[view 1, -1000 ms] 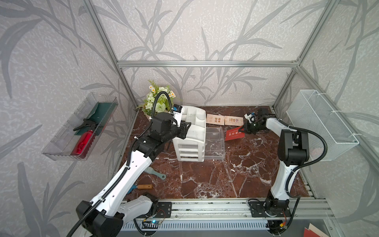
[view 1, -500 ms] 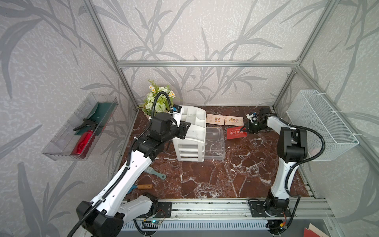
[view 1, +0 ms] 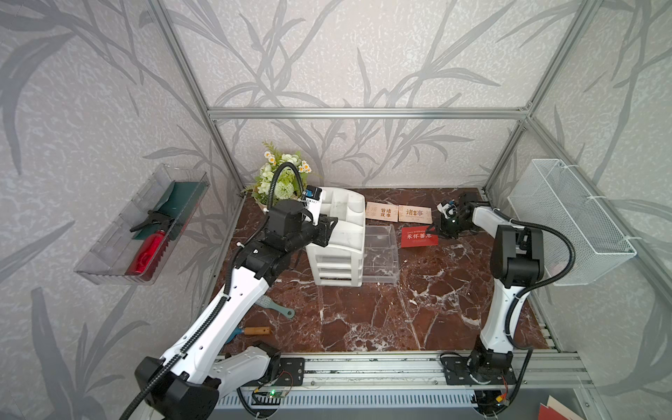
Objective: Take the postcards out of the drawer
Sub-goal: Place the postcard at the center of the board.
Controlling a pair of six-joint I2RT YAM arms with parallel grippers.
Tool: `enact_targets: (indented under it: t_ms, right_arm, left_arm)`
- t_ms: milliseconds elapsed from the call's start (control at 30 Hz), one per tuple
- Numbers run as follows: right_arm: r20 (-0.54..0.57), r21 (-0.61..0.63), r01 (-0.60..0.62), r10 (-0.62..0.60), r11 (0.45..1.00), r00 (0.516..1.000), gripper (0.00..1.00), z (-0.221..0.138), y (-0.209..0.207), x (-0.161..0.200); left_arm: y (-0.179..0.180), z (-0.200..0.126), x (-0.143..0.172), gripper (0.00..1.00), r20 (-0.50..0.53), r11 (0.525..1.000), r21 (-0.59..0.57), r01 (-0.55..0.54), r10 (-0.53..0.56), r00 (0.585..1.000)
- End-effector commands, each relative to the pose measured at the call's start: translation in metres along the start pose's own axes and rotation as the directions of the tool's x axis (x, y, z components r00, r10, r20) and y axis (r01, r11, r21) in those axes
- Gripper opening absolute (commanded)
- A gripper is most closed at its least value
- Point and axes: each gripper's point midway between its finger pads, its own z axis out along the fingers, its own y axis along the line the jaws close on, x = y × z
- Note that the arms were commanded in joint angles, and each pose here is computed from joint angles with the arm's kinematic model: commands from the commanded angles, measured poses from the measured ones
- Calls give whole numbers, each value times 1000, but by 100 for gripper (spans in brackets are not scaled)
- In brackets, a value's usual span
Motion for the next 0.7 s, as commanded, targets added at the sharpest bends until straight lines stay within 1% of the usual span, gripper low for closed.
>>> enact_targets:
  t_ms: [0, 300, 667]
  right_arm:
    - [-1, 21, -1, 1, 1000, 1000, 33, -2, -3, -4]
    - [7, 51, -12, 12, 999, 1000, 40, -1, -9, -6]
    - [23, 73, -13, 11, 997, 1000, 42, -5, -10, -14]
  left_arm:
    - [-1, -6, -1, 37, 15, 1000, 7, 7, -7, 1000]
    - [0, -6, 0, 37, 11, 1000, 4, 10, -10, 1000]
    - [3, -8, -1, 37, 13, 1000, -6, 16, -16, 1000]
